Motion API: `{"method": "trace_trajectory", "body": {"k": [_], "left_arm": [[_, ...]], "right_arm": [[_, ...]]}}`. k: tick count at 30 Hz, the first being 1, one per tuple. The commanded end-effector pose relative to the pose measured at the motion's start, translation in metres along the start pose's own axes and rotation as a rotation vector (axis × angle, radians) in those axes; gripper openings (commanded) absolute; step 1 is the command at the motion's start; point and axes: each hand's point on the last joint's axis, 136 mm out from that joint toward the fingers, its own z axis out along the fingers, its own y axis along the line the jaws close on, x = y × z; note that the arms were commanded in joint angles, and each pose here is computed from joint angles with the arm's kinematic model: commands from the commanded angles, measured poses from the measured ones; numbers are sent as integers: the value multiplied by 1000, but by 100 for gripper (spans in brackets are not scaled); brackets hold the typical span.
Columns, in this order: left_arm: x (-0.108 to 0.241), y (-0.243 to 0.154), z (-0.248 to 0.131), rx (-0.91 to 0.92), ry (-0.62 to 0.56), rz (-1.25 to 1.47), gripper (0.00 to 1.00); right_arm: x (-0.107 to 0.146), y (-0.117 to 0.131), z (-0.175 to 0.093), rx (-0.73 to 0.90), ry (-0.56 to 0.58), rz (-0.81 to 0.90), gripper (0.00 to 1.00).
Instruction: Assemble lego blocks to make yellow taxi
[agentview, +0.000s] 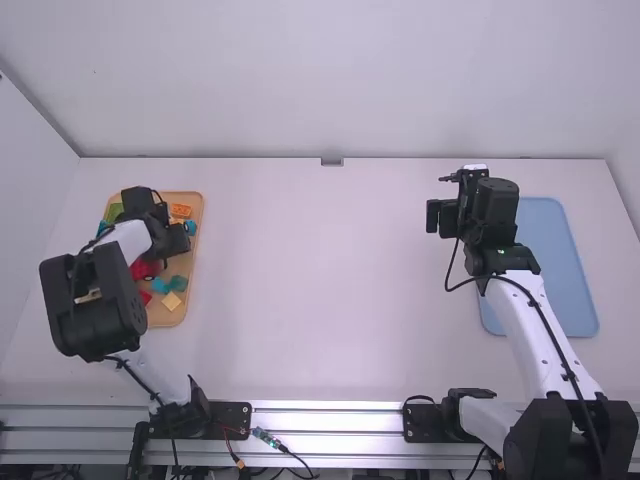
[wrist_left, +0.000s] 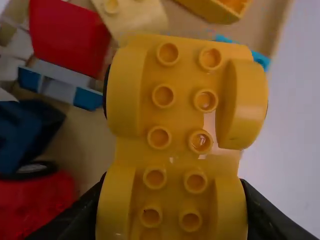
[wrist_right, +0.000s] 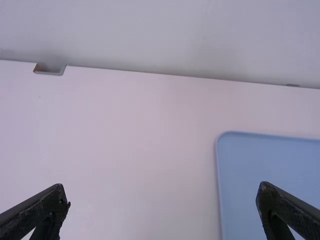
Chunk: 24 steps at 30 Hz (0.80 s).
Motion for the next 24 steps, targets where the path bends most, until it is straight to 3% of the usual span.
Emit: {"method": "trace_trajectory", "body": {"k": [1,8,10,16,24], "left_arm": [[-13,-30,-25,59,-54,98,20],[4,-111,-44,131,-68,376,12],[20,-156,-51,183,-78,572,12],[78,-233,-67,334,-48,1008,11],[146,-283,-87,477,-5,1347,13]], "right_arm": [[-8,1,-1,-2,-16,-1,99],[-7,1,-1,-3,-16,-1,99],[-8,1,-1,-3,-16,0,100],[-7,1,-1,-3,-15,3,99],[-7,1,-1,-4,-15,3,99]]}}
